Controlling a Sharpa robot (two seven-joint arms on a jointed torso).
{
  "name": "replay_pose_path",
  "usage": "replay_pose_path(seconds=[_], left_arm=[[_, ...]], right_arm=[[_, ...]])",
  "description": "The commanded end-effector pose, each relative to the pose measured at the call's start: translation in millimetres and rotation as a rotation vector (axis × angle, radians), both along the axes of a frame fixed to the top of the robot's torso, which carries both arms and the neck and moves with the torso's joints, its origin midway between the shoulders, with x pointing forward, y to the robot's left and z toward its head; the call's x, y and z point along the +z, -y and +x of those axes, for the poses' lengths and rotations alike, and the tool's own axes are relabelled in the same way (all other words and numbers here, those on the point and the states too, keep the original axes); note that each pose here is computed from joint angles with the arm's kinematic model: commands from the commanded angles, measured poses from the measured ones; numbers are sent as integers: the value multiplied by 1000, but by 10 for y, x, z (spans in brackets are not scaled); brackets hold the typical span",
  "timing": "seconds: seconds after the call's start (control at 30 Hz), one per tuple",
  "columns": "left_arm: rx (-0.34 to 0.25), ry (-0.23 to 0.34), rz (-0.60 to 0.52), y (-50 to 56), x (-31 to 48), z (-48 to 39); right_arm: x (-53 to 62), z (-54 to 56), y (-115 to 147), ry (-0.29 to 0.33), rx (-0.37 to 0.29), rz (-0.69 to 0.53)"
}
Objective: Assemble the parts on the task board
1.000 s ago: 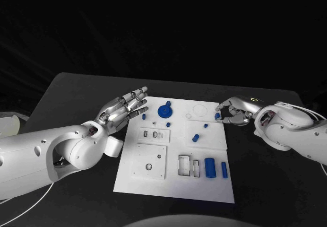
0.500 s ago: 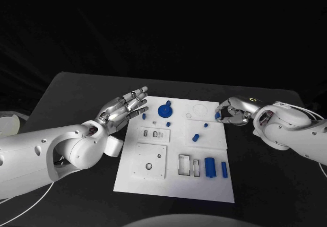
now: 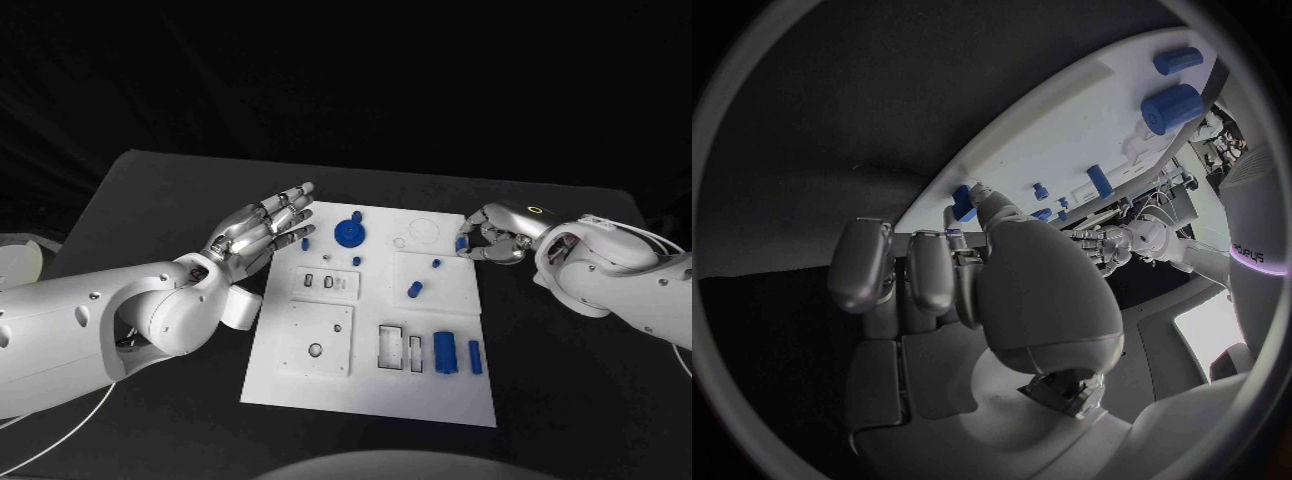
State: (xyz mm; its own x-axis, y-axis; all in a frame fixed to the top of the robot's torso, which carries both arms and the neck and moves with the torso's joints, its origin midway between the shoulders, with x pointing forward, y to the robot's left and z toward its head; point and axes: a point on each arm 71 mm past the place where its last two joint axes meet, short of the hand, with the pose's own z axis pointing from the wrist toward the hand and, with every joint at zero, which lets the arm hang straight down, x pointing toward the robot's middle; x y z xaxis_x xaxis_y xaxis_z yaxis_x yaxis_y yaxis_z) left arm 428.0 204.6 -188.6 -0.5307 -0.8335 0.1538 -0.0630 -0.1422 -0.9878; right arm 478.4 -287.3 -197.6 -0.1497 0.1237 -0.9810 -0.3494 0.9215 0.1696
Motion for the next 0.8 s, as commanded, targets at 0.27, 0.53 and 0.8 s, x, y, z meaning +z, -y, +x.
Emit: replay_pose_path(seconds=[0.27, 0.53, 0.8], left_arm=[[-20, -2, -11, 0, -4, -6], [-22, -5, -11, 2, -13, -5], [-29, -8, -13, 28, -25, -4]], right_arm=[[100, -14, -53, 109, 6, 116], [277, -54, -274, 130, 26, 201], [354, -218, -818, 40, 113, 207]])
